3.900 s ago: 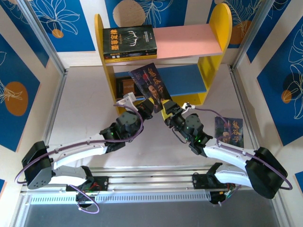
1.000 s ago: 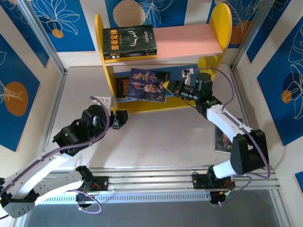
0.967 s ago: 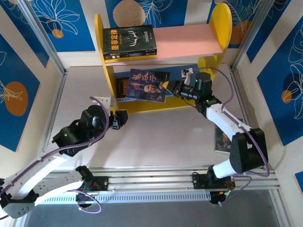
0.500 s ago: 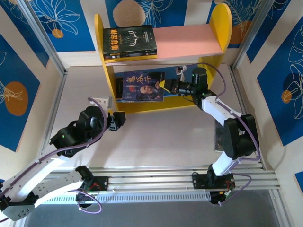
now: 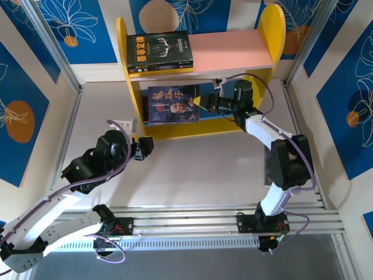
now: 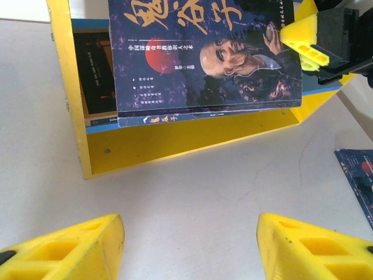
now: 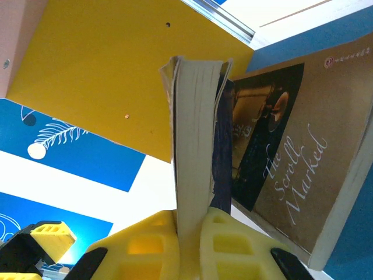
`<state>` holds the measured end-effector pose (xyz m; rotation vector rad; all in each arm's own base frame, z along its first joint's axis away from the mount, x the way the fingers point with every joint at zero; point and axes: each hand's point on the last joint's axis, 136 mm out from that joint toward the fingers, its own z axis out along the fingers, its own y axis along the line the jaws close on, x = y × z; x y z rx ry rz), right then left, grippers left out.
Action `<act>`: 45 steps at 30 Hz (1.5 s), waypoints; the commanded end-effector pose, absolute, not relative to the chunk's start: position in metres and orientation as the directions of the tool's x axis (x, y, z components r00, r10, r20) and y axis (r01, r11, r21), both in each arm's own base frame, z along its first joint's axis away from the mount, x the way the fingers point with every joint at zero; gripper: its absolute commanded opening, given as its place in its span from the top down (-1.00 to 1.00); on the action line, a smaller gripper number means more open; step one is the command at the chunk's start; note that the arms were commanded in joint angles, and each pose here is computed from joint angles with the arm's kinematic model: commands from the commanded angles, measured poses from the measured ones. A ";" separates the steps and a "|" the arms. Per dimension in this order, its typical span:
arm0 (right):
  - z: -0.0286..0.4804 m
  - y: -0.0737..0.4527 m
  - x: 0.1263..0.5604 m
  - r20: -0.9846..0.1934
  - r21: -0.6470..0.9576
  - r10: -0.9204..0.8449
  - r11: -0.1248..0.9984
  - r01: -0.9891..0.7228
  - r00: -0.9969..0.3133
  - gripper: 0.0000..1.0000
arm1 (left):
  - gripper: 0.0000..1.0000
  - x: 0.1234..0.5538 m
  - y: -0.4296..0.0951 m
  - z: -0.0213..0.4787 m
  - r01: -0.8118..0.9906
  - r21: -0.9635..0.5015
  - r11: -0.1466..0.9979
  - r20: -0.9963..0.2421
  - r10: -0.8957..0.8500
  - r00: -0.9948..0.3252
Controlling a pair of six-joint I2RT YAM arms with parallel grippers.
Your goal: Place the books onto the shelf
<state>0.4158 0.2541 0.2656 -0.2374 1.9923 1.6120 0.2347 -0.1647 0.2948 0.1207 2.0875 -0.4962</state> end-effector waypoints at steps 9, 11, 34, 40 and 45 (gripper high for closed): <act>0.287 0.264 0.427 -0.612 0.786 0.176 0.240 -0.570 -0.771 0.92 | -0.25 0.232 -0.159 0.291 0.272 -0.300 0.914 -0.825 -0.106 -0.555; 0.282 0.266 0.430 -0.607 0.788 0.176 0.255 -0.560 -0.775 0.91 | -0.24 0.232 -0.159 0.290 0.271 -0.299 0.915 -0.824 -0.105 -0.556; 0.232 0.258 0.459 -0.522 0.804 0.186 0.434 -0.407 -0.833 0.31 | -0.25 0.226 -0.147 0.284 0.248 -0.286 0.925 -0.822 -0.104 -0.560; 0.228 0.250 0.460 -0.521 0.791 0.192 0.473 -0.387 -0.832 0.04 | -0.25 0.225 -0.143 0.284 0.242 -0.278 0.930 -0.822 -0.100 -0.560; 0.227 0.243 0.459 -0.531 0.776 0.194 0.503 -0.381 -0.825 -0.10 | -0.25 0.223 -0.140 0.280 0.231 -0.277 0.933 -0.819 -0.103 -0.565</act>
